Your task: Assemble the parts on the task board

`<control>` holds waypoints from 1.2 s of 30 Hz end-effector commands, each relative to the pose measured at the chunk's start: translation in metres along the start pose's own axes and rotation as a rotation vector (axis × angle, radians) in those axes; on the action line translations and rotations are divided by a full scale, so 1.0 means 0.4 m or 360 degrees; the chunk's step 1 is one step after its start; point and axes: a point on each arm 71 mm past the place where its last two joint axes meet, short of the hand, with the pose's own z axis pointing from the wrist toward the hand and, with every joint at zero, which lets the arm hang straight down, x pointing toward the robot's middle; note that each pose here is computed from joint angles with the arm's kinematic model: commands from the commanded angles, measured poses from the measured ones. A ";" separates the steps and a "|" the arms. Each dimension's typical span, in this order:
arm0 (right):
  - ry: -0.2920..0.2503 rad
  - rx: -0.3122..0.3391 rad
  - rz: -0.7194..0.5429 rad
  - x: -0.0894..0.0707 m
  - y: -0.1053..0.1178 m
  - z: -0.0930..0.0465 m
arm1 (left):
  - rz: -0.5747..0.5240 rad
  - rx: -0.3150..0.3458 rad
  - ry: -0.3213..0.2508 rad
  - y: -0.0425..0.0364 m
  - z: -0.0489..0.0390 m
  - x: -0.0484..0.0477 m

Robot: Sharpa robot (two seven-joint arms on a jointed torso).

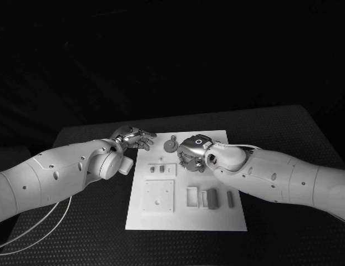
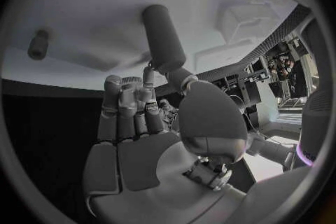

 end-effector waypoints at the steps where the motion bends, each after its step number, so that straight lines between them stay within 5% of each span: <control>1: -0.0041 0.0013 0.0011 -0.014 0.000 -0.001 | 0.0004 -0.0009 0.0084 0.000 0.000 0.008; 15: -0.0183 0.0021 0.0088 -0.076 -0.006 -0.010 | 0.0100 -0.0092 0.0244 0.011 0.001 0.020; 23: -0.0245 0.0000 0.0120 -0.125 0.007 -0.013 | 0.0262 -0.0105 0.0415 0.009 0.005 0.054; 36: -0.0294 -0.0032 0.0147 -0.159 0.029 -0.007 | 0.0284 -0.0030 0.0560 -0.010 0.015 0.105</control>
